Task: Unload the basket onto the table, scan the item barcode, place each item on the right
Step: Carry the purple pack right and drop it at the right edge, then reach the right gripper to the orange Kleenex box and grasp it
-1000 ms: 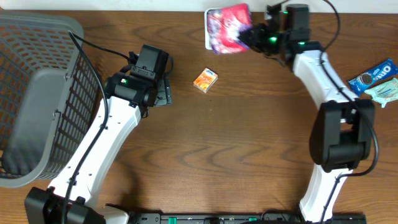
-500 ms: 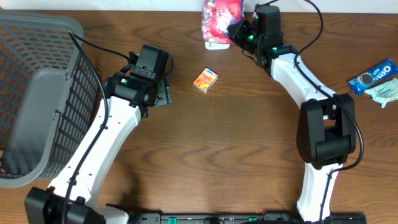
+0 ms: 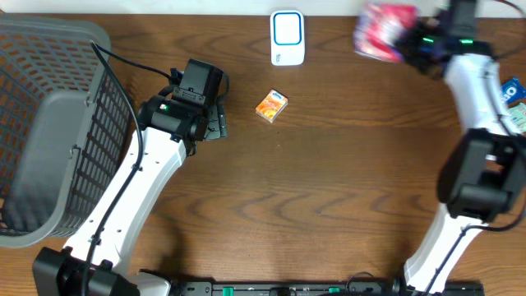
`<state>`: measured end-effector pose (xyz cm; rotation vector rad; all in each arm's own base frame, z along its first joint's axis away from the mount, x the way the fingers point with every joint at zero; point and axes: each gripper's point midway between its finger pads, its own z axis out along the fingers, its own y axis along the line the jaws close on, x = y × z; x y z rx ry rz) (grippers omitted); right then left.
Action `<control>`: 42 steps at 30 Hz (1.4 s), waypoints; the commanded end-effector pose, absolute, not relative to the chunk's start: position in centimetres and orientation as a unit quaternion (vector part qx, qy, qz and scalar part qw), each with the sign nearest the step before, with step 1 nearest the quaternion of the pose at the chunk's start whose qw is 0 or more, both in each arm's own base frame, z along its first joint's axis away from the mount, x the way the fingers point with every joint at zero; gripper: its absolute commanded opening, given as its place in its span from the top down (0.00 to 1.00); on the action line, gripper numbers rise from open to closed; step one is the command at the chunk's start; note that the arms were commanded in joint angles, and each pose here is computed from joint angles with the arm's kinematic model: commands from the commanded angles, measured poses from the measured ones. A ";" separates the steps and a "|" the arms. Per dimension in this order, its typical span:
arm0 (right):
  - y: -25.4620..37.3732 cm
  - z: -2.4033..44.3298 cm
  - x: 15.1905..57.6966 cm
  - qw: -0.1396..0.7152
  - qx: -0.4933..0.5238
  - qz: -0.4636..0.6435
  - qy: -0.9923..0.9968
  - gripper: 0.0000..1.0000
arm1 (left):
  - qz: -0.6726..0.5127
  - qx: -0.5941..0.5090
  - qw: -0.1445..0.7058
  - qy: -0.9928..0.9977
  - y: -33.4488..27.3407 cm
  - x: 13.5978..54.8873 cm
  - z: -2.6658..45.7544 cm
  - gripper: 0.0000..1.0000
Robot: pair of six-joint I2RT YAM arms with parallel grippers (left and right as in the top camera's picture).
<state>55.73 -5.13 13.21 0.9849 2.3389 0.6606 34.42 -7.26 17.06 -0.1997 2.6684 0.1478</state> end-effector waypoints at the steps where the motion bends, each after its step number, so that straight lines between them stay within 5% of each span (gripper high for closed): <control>1: -14.1 11.8 52.0 0.247 0.403 0.125 0.872 0.99 | 0.062 -0.079 0.232 0.968 -6.9 34.6 17.2 0.14; 7: -21.9 10.9 47.9 0.236 0.398 0.059 0.885 0.88 | 0.062 -0.079 0.232 0.968 -6.9 34.6 17.2 0.14; 13: -25.2 11.0 46.4 0.242 0.401 0.044 0.883 0.32 | 0.062 -0.079 0.232 0.968 -6.9 34.6 17.2 0.14; 16: -25.2 10.9 46.2 0.238 0.402 0.052 0.883 0.16 | 0.062 -0.079 0.232 0.968 -6.9 34.6 17.2 0.14; 26: -12.3 13.3 49.0 0.220 0.243 0.293 0.898 0.15 | 0.062 -0.079 0.232 0.968 -6.9 34.6 17.2 0.14; 34: -7.4 12.0 49.9 0.192 0.211 0.250 0.925 0.07 | 0.062 -0.079 0.232 0.968 -6.9 34.6 17.2 0.14; 42: 0.1 13.5 50.4 0.182 0.122 0.329 0.918 0.08 | 0.062 -0.079 0.232 0.968 -6.9 34.6 17.2 0.14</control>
